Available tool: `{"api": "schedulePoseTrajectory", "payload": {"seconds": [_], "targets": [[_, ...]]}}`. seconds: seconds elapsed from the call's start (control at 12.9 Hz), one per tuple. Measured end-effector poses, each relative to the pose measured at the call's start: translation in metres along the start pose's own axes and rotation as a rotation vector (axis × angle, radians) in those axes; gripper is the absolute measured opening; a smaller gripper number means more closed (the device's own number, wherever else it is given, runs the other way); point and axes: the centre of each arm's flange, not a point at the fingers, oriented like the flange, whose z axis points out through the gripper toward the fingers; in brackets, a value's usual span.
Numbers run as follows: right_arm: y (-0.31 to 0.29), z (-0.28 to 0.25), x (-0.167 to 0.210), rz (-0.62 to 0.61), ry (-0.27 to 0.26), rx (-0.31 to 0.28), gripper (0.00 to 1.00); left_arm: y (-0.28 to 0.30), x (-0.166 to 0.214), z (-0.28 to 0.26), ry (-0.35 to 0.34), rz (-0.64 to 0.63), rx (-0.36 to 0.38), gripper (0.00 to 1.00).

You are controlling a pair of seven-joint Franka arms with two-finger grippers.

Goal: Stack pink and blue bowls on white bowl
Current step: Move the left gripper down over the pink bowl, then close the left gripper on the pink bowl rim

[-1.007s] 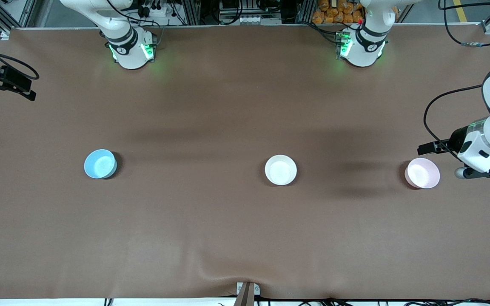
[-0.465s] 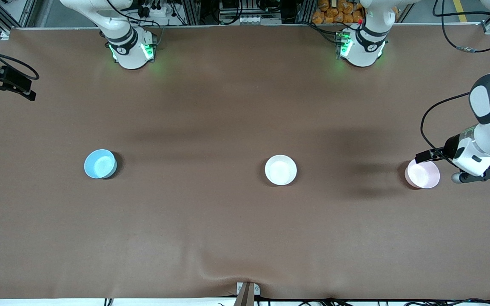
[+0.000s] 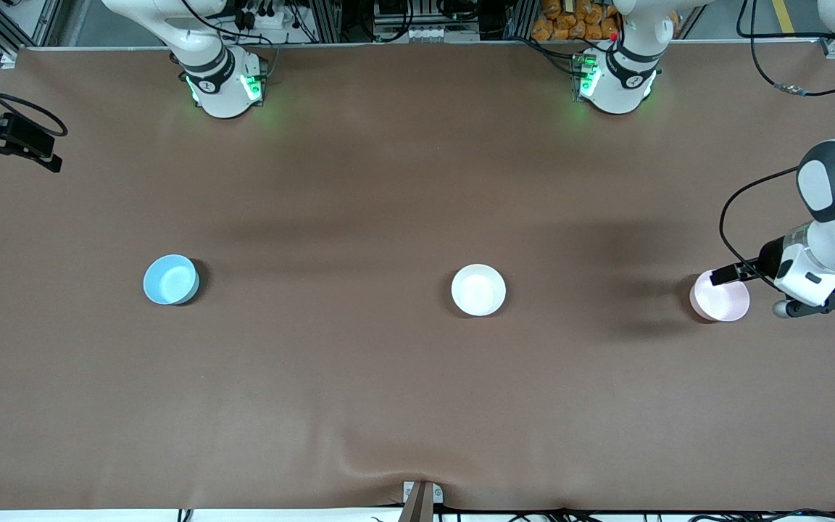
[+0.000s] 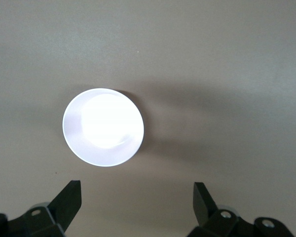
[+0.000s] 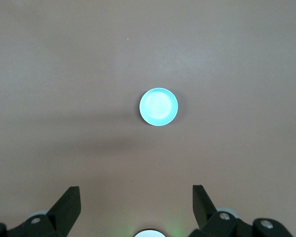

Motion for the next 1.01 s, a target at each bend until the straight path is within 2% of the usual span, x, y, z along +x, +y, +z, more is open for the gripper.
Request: {"api": "schedulePoseTrajectory", "payload": {"seconds": [0.46, 0.85, 1.01], "targets": [[0.0, 0.002, 0.0, 0.0, -0.003, 0.0, 1.0, -0.027, 0.011, 0.034, 0.004, 0.015, -0.009, 1.0], [-0.001, 0.004, 0.001, -0.001, -0.006, 0.006, 1.0, -0.078, 0.016, 0.061, 0.011, 0.03, -0.019, 1.0], [-0.001, 0.005, 0.001, 0.0, -0.008, 0.01, 1.0, -0.102, 0.022, 0.089, 0.041, 0.058, -0.021, 1.0]]}}
